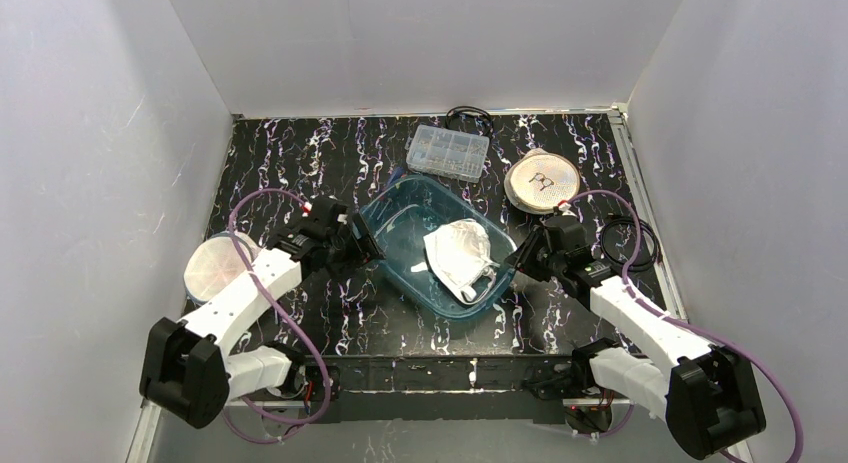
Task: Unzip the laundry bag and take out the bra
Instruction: Move the bin to the center of the board, then pick up the bin from the center of the board.
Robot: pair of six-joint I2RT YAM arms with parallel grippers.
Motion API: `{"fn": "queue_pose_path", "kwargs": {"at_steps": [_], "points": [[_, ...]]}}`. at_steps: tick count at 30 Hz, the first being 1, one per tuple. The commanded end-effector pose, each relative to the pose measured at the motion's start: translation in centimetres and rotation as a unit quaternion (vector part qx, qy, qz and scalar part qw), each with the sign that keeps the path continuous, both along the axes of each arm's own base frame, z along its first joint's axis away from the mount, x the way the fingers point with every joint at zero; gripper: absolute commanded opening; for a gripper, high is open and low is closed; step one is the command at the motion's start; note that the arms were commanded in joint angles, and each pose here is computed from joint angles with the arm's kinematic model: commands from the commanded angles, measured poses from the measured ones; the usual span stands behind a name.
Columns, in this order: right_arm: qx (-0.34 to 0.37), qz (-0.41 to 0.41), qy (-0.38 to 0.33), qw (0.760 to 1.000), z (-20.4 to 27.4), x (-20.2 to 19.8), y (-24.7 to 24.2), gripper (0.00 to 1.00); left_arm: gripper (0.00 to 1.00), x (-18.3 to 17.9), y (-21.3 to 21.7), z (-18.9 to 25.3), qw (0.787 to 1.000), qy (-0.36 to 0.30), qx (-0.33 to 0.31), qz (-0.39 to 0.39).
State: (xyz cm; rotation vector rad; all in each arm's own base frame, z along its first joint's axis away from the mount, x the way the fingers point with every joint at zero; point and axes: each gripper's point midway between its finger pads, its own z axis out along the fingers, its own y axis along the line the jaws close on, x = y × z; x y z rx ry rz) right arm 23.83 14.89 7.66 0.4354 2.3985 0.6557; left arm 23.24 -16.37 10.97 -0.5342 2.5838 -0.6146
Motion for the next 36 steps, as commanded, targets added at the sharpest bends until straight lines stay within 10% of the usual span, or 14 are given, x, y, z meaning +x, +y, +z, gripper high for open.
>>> {"fn": "queue_pose_path", "kwargs": {"at_steps": [1,15,29,36], "points": [[0.016,-0.004,0.006,1.0,-0.1,-0.4,0.6,0.24,0.69,-0.2,0.6,-0.6,0.998,0.036,0.029,0.043],[0.021,0.035,-0.004,0.999,0.8,-0.9,1.5,0.39,0.67,1.4,0.9,-2.6,0.994,0.06,0.07,0.057],[0.026,0.058,-0.015,0.998,3.7,-1.4,1.8,0.68,0.03,2.4,0.0,-1.6,0.996,0.05,0.059,0.046],[0.024,0.07,-0.053,0.996,7.4,-1.1,1.8,0.73,0.0,3.1,0.6,1.3,0.997,0.015,0.058,0.058]]}}
